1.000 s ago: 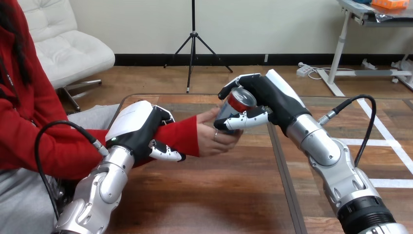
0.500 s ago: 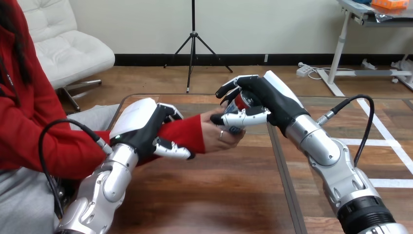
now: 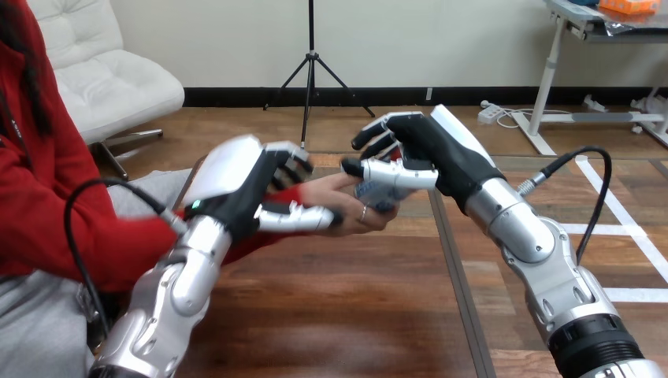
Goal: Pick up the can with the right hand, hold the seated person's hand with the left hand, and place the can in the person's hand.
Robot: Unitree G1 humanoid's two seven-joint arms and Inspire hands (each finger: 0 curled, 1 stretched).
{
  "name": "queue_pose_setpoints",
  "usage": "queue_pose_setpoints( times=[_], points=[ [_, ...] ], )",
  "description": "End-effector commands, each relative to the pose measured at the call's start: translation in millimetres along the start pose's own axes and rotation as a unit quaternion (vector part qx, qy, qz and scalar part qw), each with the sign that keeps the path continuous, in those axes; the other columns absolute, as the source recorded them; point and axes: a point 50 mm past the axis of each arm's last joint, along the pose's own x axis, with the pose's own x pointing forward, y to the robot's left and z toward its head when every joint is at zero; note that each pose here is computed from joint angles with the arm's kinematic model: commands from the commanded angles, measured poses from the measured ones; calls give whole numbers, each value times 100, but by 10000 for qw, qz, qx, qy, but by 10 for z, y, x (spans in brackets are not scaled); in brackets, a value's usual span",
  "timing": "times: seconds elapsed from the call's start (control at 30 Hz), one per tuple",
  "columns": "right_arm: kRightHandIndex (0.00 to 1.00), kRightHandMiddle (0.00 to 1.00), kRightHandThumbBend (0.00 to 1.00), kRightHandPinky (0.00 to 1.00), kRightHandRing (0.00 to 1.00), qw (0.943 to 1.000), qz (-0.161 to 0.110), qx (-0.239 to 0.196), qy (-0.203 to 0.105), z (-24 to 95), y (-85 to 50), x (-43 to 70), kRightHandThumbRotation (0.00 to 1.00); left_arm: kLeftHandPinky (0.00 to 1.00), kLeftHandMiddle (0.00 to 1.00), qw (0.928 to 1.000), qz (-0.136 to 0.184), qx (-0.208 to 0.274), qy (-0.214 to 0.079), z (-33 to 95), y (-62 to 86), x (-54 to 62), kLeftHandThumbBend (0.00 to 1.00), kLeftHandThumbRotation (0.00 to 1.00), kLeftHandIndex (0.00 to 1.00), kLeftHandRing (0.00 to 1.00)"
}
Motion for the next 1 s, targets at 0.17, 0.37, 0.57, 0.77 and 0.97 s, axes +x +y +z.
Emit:
queue_pose_setpoints(
  times=[0.17,0.37,0.57,0.77,0.97],
  points=[
    [66,64,97,49,58,9950,-157,-250,-958,461,-183,80,99,58,69,9736,1490,130,-1726,777,700,217,98,77,71,66],
    [68,66,99,50,61,9950,-119,-103,-983,441,-174,58,100,59,70,9741,1471,52,-1719,744,671,189,93,77,72,68],
    [70,69,100,52,63,9951,-128,-61,-980,425,-170,31,100,60,72,9768,1398,-227,-1609,699,635,162,92,76,73,69],
    [72,72,100,55,67,9951,-187,132,-962,398,-161,-1,100,61,77,9787,1298,-490,-1513,650,601,114,94,79,75,73],
    [77,76,100,60,73,9954,-231,331,-865,348,-150,-33,100,67,82,9806,1175,-648,-1427,585,562,60,98,84,79,79]
  ],
)
